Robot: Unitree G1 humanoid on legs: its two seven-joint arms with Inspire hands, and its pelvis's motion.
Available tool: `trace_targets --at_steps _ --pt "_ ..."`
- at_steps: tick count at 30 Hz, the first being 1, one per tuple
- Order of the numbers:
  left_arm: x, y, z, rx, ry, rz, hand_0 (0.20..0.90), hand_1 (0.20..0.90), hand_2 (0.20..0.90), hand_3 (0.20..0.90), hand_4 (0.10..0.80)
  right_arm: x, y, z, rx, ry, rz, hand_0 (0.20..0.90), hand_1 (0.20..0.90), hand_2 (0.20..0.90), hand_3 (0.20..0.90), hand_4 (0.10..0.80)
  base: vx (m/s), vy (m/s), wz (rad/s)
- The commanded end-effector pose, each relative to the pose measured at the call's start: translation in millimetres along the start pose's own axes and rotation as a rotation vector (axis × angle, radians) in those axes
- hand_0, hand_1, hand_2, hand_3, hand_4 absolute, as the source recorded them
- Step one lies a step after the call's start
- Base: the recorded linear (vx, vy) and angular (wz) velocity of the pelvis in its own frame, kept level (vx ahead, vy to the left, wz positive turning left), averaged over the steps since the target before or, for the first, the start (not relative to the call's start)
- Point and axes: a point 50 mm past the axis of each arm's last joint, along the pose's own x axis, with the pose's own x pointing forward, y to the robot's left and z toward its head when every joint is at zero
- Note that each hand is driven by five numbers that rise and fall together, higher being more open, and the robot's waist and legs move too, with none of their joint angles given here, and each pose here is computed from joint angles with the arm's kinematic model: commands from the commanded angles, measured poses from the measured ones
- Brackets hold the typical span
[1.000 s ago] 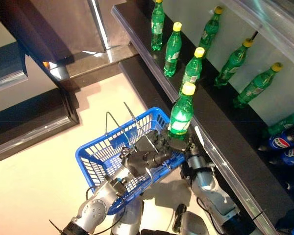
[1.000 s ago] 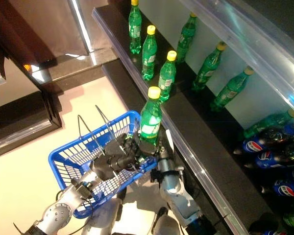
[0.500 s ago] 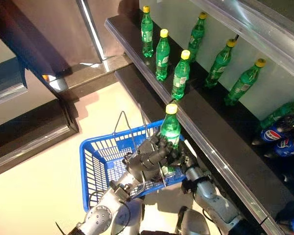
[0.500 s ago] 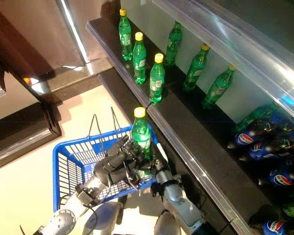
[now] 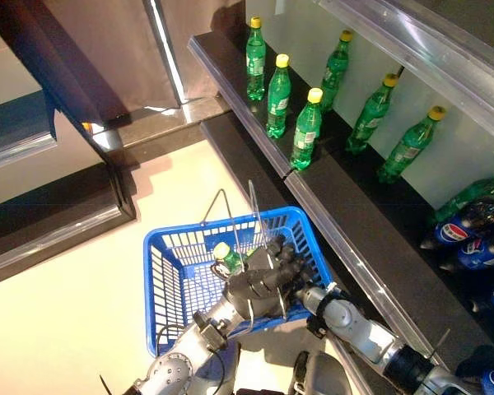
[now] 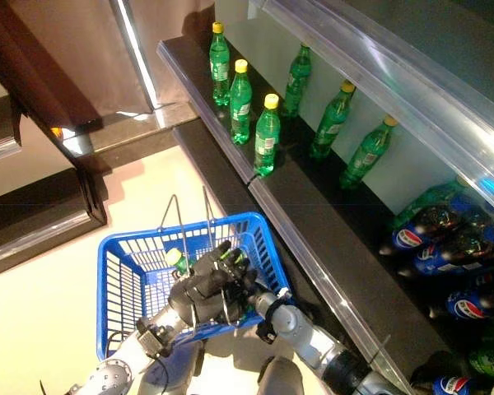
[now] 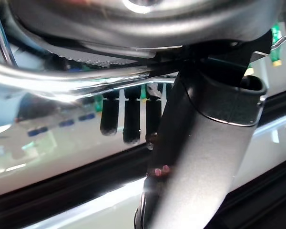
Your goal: Pick up the drink and place into the basket.
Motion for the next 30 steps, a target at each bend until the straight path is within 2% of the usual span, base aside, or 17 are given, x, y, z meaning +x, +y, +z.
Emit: trace_targets --at_steps 1,6,15,23,28,29,30 --pt "46.3 -142.0 30.3 0.029 -0.241 -0.944 0.3 0.3 0.3 0.2 0.1 10.0 36.6 10.4 -0.076 -0.036 0.194 0.3 0.3 0.3 0.2 0.1 -0.004 -0.043 0.06" --pt "51.0 -149.2 25.2 -0.005 -0.198 -0.964 0.3 0.3 0.3 0.2 0.1 26.0 36.2 22.5 -0.267 -0.024 0.238 0.3 0.3 0.3 0.2 0.1 -0.017 -0.061 0.05" --pt "57.1 -161.8 20.2 -0.073 -0.163 -1.016 0.3 0.3 0.3 0.2 0.1 49.7 51.8 40.4 -0.354 0.007 0.349 0.3 0.3 0.3 0.2 0.1 -0.028 -0.037 0.06" --pt "59.4 -170.0 17.5 -0.119 -0.14 -1.061 0.3 0.3 0.3 0.2 0.1 60.3 66.8 25.9 -0.325 0.115 0.405 0.3 0.3 0.3 0.2 0.1 -0.031 0.004 0.02" --pt "61.2 -175.0 17.9 -0.144 -0.126 -1.084 0.3 0.3 0.3 0.2 0.1 64.2 68.8 15.5 -0.255 0.144 0.378 0.3 0.3 0.3 0.2 0.1 -0.044 -0.004 0.04" --pt "61.5 -176.0 18.0 -0.144 -0.123 -1.085 0.3 0.3 0.3 0.2 0.1 65.1 68.9 14.8 -0.243 0.138 0.362 0.524 0.524 0.524 0.461 0.361 -0.022 -0.014 0.09" --pt "61.7 -176.4 18.4 -0.145 -0.12 -1.086 0.3 0.3 0.3 0.2 0.1 65.9 68.4 15.4 -0.229 0.13 0.346 0.808 0.808 0.808 0.793 0.693 -0.02 -0.011 0.07"
